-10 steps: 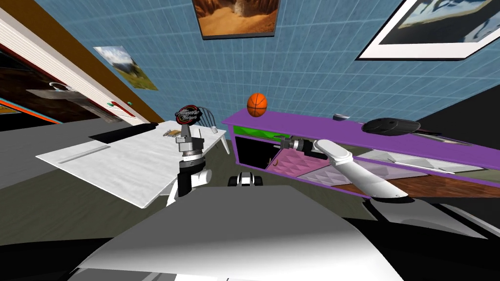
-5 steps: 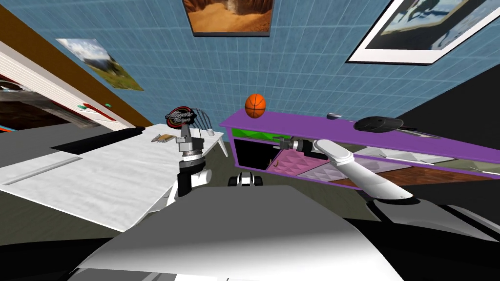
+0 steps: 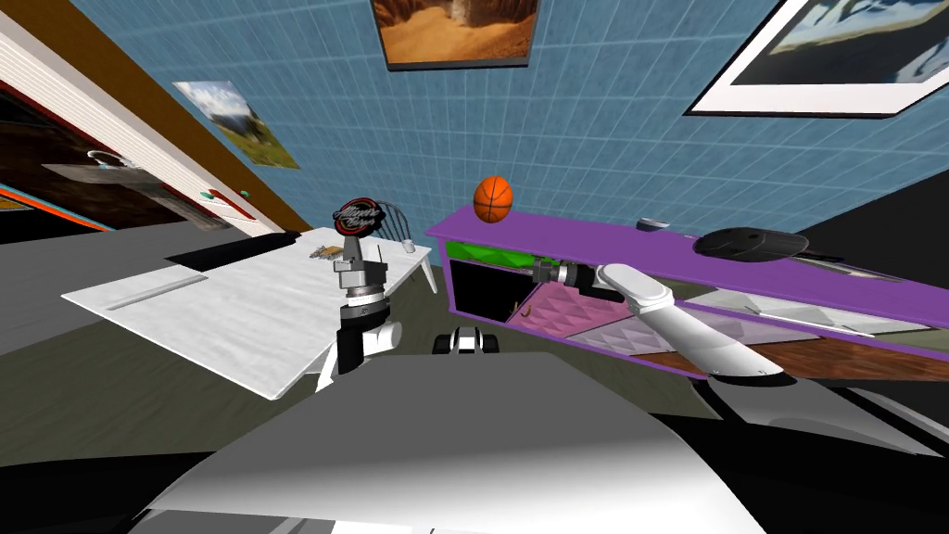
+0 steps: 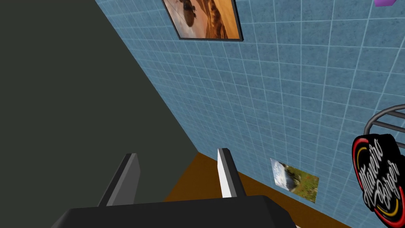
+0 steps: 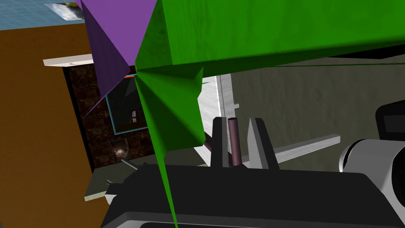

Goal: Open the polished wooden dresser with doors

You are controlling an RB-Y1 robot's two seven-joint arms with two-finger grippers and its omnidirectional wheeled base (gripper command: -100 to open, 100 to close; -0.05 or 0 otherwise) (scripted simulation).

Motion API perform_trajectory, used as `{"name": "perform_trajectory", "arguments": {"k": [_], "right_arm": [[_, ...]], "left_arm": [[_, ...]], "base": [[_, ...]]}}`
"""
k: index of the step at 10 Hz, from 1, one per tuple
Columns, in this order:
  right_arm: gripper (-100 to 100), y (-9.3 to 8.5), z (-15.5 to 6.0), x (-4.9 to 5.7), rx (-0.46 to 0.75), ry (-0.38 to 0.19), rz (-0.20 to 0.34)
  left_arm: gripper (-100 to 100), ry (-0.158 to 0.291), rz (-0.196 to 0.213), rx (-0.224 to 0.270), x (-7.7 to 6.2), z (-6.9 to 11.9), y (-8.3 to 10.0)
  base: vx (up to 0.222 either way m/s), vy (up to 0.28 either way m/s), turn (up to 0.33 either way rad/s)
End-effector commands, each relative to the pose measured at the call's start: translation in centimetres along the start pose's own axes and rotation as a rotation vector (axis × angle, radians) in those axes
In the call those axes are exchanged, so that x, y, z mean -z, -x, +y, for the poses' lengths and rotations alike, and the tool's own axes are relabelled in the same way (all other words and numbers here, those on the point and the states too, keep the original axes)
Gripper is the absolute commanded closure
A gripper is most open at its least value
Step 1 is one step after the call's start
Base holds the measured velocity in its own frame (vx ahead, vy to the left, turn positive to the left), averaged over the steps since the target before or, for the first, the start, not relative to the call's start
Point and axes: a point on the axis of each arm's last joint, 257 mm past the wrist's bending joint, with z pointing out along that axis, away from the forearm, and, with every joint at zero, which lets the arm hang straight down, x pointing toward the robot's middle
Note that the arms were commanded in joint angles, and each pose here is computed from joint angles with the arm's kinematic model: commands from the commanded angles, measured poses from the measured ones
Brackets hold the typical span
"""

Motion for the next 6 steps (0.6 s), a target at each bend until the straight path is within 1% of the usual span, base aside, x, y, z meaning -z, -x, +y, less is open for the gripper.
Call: {"name": "perform_trajectory", "arguments": {"k": [1, 3, 4, 5, 6], "right_arm": [[100, 0.0, -0.1, 0.1, 0.004, 0.003, 0.002], [100, 0.0, -0.2, 0.2, 0.008, 0.007, 0.004], [100, 0.0, -0.1, 0.2, 0.007, 0.006, 0.002], [-100, -0.1, -1.3, 0.8, 0.004, 0.012, -0.004], [-100, -0.1, -1.9, 1.0, 0.004, 0.012, -0.005]], "left_arm": [[0, 0.0, 0.0, 0.0, 0.0, 0.0, 0.0], [0, 0.0, 0.0, 0.0, 0.0, 0.0, 0.0], [0, 0.0, 0.0, 0.0, 0.0, 0.0, 0.0], [0, 0.0, 0.0, 0.0, 0.0, 0.0, 0.0], [0, 0.0, 0.0, 0.0, 0.0, 0.0, 0.0]], "base": [[-0.174, 0.112, -0.076], [-0.186, 0.108, -0.091], [-0.084, 0.053, -0.025], [-0.025, 0.018, -0.025], [-0.008, 0.012, -0.027]]}}
